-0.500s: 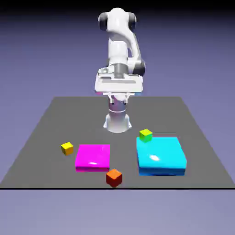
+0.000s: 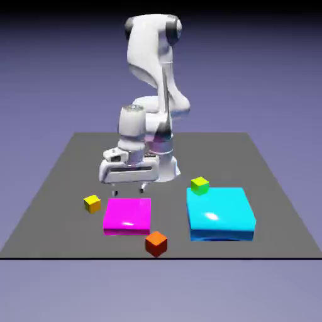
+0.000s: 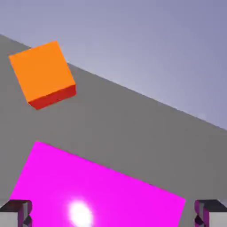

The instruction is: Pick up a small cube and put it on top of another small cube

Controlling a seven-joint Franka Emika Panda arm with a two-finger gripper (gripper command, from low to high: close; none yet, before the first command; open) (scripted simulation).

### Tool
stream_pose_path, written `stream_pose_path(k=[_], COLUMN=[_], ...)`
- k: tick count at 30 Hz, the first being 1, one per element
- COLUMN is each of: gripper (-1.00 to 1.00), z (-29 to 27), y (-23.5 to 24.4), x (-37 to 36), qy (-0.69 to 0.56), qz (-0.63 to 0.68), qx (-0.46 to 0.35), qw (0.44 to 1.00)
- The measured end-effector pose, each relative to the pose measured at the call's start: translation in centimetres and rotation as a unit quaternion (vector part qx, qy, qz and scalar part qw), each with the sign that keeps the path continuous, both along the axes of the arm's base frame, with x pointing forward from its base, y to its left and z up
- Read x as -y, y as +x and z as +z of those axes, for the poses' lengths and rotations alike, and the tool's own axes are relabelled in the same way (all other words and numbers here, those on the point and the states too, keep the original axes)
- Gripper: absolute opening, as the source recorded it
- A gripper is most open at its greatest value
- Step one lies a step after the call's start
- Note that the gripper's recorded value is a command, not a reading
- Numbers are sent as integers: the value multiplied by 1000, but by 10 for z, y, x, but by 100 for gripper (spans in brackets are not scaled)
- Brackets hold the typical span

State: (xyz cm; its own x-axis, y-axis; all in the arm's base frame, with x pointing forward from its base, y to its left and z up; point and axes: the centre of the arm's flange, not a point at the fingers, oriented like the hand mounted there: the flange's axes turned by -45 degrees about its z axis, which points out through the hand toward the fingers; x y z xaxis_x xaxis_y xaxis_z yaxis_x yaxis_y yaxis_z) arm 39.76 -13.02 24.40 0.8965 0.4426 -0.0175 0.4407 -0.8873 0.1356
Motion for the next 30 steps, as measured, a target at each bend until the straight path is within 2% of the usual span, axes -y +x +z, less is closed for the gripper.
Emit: stream_pose_path(k=[9, 11, 17, 18, 20, 26, 28, 30], gripper=[0, 0, 0, -100, -100, -100, -100, -100], z=[-70, -71, -132, -135, -135, -74, -71, -63], y=[-62, -65, -83, -84, -84, -65, -65, -21], x=[98, 101, 116, 117, 117, 102, 101, 63], qy=[-77, -79, -79, -79, -79, -79, -79, -99], qz=[92, 94, 94, 94, 94, 94, 94, 190], qx=[-235, -242, -242, -242, -243, -243, -243, -233], qw=[965, 962, 962, 962, 962, 962, 962, 949])
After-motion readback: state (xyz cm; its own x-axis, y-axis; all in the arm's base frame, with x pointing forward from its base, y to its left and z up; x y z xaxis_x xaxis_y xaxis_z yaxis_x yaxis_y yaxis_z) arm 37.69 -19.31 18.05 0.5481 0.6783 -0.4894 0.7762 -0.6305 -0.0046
